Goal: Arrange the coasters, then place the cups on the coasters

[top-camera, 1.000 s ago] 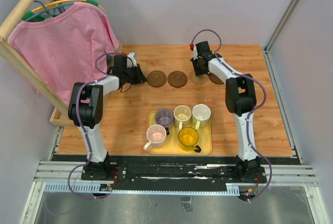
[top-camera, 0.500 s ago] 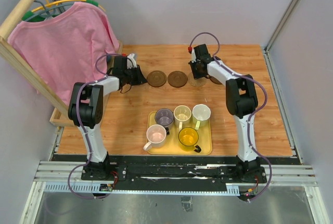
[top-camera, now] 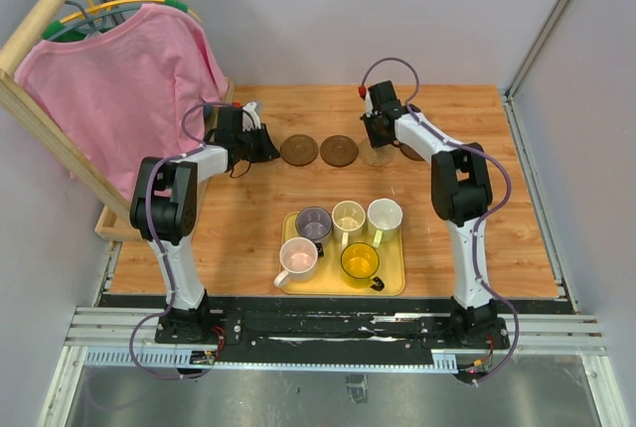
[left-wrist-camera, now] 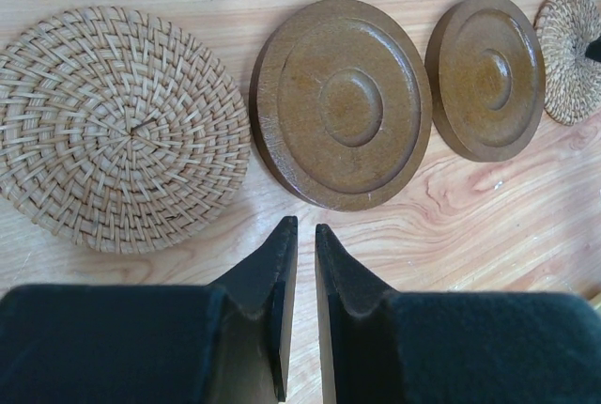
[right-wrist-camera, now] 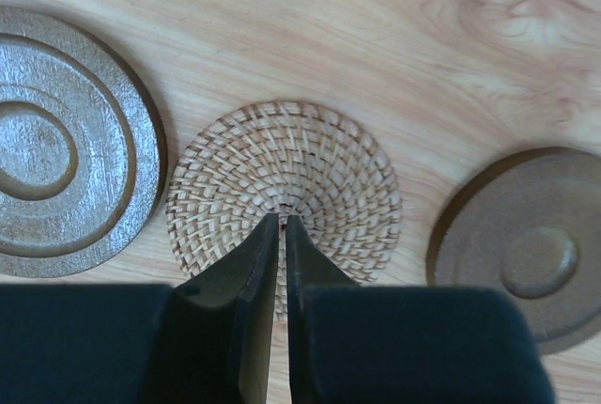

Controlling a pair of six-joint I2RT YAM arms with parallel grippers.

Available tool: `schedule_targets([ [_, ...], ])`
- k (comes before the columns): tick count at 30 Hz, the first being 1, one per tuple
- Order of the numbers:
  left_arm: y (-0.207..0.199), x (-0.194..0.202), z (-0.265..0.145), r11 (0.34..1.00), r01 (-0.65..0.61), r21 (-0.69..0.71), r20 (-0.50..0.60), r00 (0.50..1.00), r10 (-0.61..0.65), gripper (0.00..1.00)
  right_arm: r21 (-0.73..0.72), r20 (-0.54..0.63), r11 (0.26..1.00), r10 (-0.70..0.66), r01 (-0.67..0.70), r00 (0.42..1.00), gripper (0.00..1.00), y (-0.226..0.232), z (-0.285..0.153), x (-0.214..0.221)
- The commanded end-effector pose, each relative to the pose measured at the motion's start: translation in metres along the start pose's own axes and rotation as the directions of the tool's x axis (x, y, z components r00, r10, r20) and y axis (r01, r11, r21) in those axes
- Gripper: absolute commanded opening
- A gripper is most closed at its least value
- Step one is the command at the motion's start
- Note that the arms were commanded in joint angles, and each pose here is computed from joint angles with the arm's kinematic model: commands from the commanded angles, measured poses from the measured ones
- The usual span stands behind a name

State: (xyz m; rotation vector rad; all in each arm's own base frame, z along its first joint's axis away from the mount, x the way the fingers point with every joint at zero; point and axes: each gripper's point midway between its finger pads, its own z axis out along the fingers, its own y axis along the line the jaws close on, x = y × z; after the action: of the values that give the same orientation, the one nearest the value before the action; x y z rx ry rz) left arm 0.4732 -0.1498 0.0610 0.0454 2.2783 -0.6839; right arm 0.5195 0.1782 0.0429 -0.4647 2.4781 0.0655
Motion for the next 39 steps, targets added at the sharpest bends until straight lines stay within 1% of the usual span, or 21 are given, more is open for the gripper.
schedule_targets([
  [1, -0.010, -0.016, -0.009, 0.999, -0.033, 0.012, 0.040, 0.999, 0.032, 0.18, 0.084, 0.118, 0.996, -0.018, 0.008, 0.993, 0.09, -0.019, -0.045, -0.044],
  [5, -0.011, -0.020, -0.013, 0.999, -0.038, 0.007, 0.053, 0.998, 0.038, 0.18, 0.132, 0.131, 0.990, 0.031, -0.048, 0.991, 0.10, -0.049, -0.053, -0.043],
  [11, -0.005, -0.022, -0.014, 0.998, -0.050, -0.029, 0.069, 0.996, 0.051, 0.18, 0.161, 0.089, 0.974, 0.144, -0.157, 0.986, 0.09, -0.094, -0.049, -0.015],
  [17, -0.006, -0.025, -0.008, 0.999, -0.046, -0.018, 0.066, 0.997, 0.047, 0.18, 0.157, 0.057, 0.965, 0.202, -0.208, 0.978, 0.09, -0.119, -0.037, 0.007],
  [28, -0.002, -0.009, -0.001, 1.000, -0.028, -0.004, 0.032, 0.999, 0.028, 0.18, 0.124, -0.013, 0.963, 0.242, -0.238, 0.970, 0.07, -0.125, -0.001, 0.037],
  [33, -0.002, -0.006, -0.001, 1.000, -0.025, 0.001, 0.024, 0.999, 0.025, 0.18, 0.123, -0.041, 0.956, 0.274, -0.268, 0.961, 0.07, -0.125, -0.006, 0.046],
  [39, -0.004, -0.005, -0.002, 1.000, -0.019, 0.008, 0.022, 1.000, 0.019, 0.18, 0.128, -0.107, 0.943, 0.320, -0.306, 0.941, 0.07, -0.116, -0.014, 0.071],
])
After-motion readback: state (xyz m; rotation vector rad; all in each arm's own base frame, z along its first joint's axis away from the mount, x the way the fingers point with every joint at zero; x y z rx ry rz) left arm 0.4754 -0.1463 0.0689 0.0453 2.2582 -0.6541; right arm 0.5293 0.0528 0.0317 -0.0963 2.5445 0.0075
